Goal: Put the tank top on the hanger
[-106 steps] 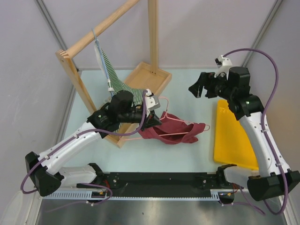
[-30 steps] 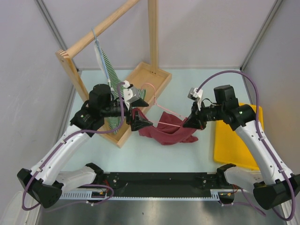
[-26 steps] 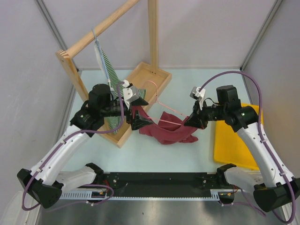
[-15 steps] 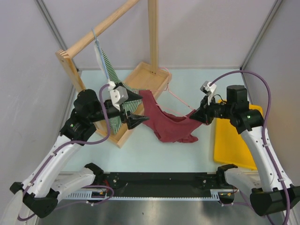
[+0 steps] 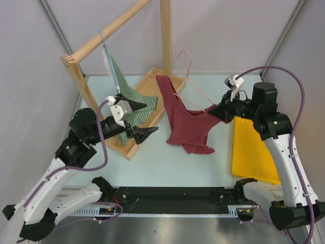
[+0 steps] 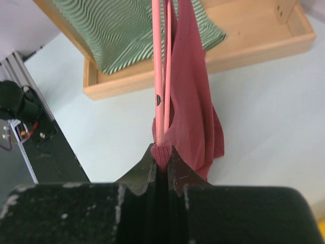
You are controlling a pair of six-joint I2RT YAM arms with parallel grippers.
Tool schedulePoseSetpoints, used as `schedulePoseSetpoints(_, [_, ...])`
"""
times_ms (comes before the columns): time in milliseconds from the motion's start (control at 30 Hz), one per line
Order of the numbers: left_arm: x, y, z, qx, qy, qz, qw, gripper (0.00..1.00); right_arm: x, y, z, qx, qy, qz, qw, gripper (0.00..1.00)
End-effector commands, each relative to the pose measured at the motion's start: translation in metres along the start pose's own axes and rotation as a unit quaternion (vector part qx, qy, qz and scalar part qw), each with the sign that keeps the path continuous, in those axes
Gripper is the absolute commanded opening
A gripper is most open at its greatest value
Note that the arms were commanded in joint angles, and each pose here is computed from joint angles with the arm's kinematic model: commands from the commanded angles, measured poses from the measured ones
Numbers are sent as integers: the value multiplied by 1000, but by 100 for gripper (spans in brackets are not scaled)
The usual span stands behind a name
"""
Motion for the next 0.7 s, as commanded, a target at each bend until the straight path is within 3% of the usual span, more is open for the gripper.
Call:
schedulePoseSetpoints(0, [14, 3, 24, 74, -40, -24, 996, 99, 48, -4, 5, -12, -71, 41, 997, 0])
schedulePoseSetpoints(200, [25, 7, 42, 144, -69, -17, 987, 99, 83, 8, -10, 9, -85, 73, 994, 0])
schedulePoseSetpoints(467, [21, 33, 59, 311, -74, 34, 947, 99, 124, 11, -43, 10, -99, 72, 992, 0])
schedulePoseSetpoints(667, [21, 36, 65, 331, -88, 41, 939, 100, 149, 15, -71, 9, -102, 75, 992, 0])
Point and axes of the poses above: each gripper's point midway between its finger pads, its own z axis back along the fingers, its own y axis along the line the jaws close on, x = y × z, the point moved 8 cm from there along z, back along the fingers, and after that the axes turned 9 degrees about z, right-handed, at the moved point
